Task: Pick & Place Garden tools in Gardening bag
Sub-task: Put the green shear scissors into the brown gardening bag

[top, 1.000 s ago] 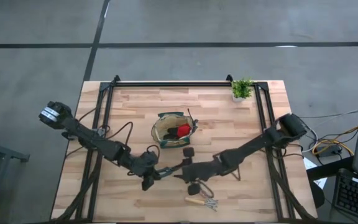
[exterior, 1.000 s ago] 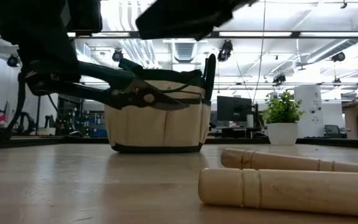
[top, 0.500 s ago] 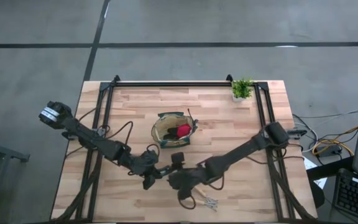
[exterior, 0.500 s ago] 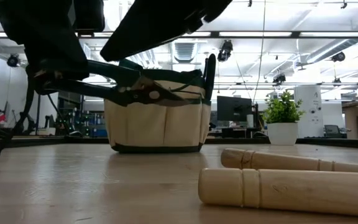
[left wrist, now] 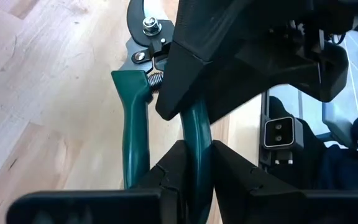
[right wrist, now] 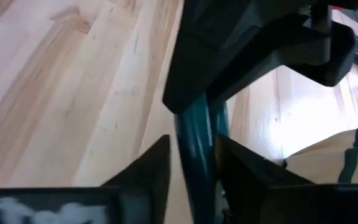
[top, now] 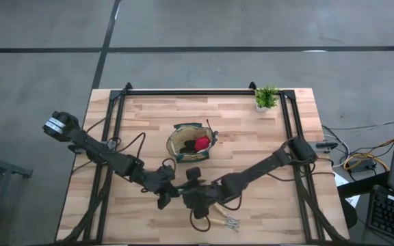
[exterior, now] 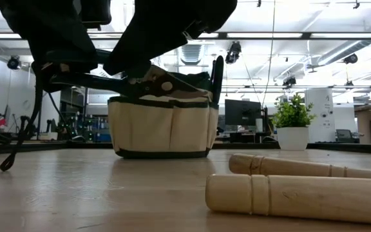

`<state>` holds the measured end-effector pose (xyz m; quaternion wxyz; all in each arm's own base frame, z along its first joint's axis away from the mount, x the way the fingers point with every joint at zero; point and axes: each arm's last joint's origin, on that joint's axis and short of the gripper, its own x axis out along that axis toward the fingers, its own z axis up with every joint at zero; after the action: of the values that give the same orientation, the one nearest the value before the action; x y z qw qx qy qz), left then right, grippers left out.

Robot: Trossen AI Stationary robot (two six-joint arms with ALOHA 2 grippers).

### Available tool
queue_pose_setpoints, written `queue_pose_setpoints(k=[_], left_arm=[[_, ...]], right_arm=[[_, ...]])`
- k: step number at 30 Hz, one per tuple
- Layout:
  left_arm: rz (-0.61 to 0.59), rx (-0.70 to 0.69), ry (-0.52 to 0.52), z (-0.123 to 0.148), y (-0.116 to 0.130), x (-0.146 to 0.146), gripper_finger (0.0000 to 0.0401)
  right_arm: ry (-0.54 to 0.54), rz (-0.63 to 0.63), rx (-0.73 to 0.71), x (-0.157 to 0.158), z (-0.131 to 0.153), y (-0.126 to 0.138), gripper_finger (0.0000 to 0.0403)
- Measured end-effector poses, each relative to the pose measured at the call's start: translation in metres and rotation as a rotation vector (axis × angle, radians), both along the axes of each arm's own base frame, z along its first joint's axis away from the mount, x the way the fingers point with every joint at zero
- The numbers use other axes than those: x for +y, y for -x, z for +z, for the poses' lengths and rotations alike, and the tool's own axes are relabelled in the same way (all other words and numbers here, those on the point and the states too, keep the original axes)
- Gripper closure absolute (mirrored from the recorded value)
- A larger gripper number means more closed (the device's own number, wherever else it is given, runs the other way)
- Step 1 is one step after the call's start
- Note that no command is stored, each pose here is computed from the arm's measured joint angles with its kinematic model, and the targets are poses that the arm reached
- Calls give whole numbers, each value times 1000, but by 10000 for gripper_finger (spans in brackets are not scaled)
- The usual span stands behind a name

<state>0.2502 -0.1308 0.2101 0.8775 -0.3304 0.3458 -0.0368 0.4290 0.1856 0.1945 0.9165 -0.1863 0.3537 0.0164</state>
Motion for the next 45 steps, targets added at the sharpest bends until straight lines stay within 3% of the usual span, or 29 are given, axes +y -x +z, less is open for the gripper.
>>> queue_pose_setpoints(k=[4,10,18,27,35,41,45], left_arm=[[-14,-6,-10,0,0,0,343],[-30,-25,-35,1,-1,0,338],[-96,-153,-87,21,0,0,288],[-155,-321,-298,44,17,-2,241],[-80,-453,-605,60,46,-21,236],[-9,-464,-693,57,60,-31,236],[-24,-470,-718,50,70,-36,236]], right_arm=[[2,10,16,0,-1,1,352],[-3,5,19,0,-1,1,353],[-34,-7,104,-1,-8,7,353],[-46,-30,136,-1,-9,11,353],[-23,-9,79,0,13,16,353],[-19,70,-76,2,41,13,353],[-44,127,-111,0,55,15,353]])
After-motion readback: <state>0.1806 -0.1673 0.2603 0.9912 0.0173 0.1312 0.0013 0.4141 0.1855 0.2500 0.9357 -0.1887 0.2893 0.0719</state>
